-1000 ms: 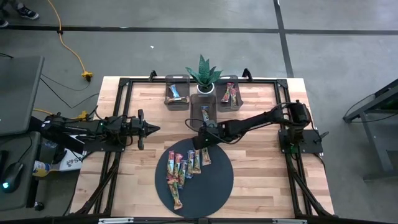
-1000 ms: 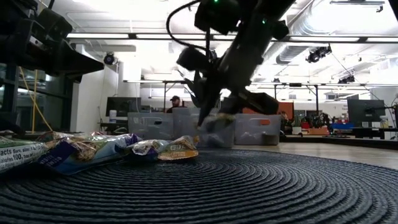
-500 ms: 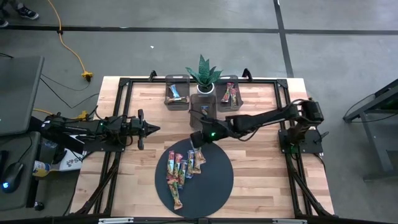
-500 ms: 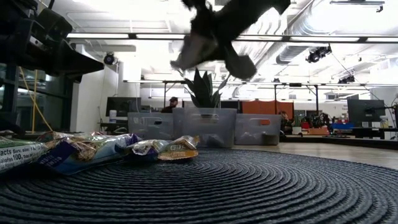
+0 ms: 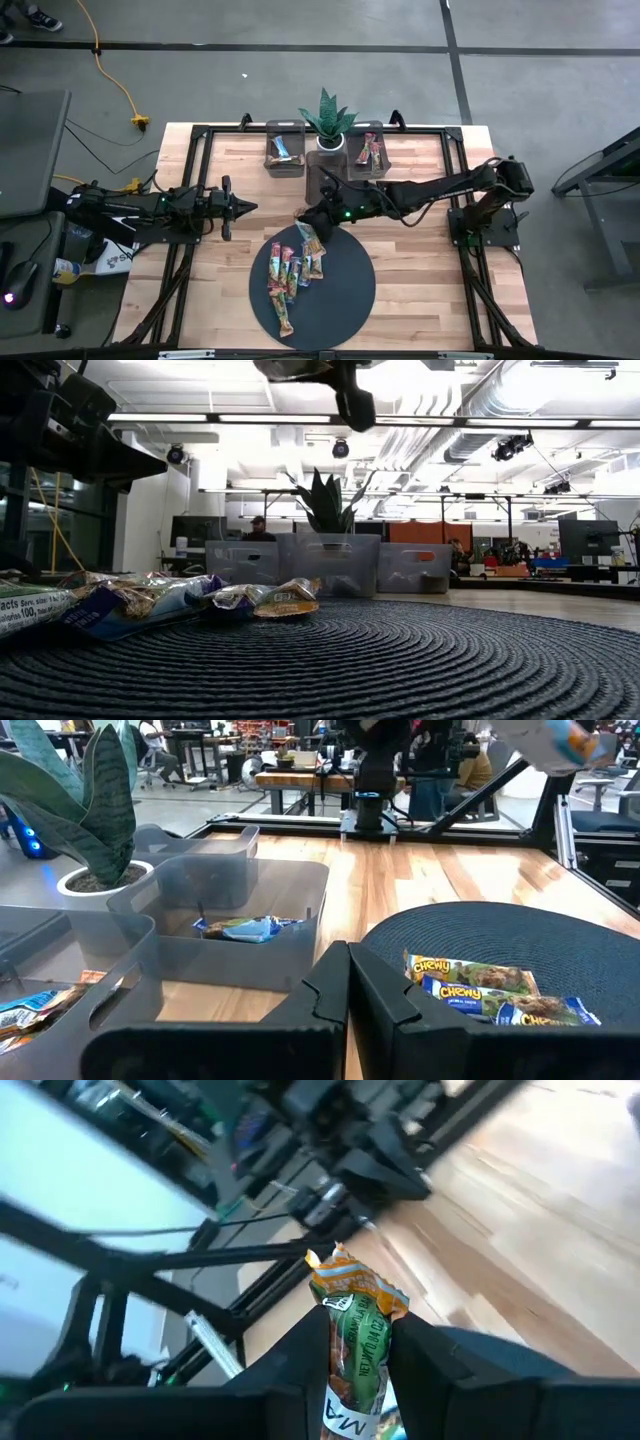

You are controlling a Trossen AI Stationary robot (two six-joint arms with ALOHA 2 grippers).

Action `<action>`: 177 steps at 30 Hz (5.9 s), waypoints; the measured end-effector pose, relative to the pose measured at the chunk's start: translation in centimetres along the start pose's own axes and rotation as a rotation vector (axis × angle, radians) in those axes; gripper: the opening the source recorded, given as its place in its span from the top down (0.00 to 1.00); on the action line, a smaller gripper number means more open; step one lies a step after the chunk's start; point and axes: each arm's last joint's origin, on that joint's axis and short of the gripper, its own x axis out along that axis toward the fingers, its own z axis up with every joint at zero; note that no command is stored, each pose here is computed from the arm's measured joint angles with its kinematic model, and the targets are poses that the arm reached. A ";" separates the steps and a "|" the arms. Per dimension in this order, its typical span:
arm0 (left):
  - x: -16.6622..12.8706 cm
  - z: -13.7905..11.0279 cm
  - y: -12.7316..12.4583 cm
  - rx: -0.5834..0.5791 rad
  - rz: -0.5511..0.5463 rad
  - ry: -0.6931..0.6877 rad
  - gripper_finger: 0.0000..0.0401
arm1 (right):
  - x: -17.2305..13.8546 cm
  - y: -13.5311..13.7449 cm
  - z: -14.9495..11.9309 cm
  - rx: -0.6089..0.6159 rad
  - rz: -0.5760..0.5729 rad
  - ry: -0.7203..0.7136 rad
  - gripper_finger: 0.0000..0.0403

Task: Pick and place Granola Bars by type
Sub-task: Put the yellow granola bar into the left black bin

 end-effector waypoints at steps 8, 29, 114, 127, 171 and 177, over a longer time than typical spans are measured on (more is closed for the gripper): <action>0.0 0.0 0.0 0.000 0.000 0.000 1.00 | 0.0 0.7 0.8 -0.133 0.116 -0.050 0.80; 0.0 0.0 0.0 0.000 0.000 -0.001 1.00 | -1.7 0.2 7.3 -0.270 0.325 -0.488 0.80; 0.0 0.0 0.0 0.000 0.000 0.000 1.00 | 10.4 -18.6 15.3 -0.317 -0.502 -0.341 0.80; 0.0 0.0 0.0 0.000 0.000 0.000 1.00 | 10.7 -18.0 14.9 -0.373 -0.497 -0.335 0.73; 0.0 0.0 0.0 0.000 0.001 -0.001 1.00 | 3.5 -6.0 18.9 -0.592 -0.376 -0.565 0.64; 0.0 0.0 0.0 0.000 0.000 -0.001 1.00 | 2.1 -3.1 18.4 -0.590 -0.319 -0.548 0.64</action>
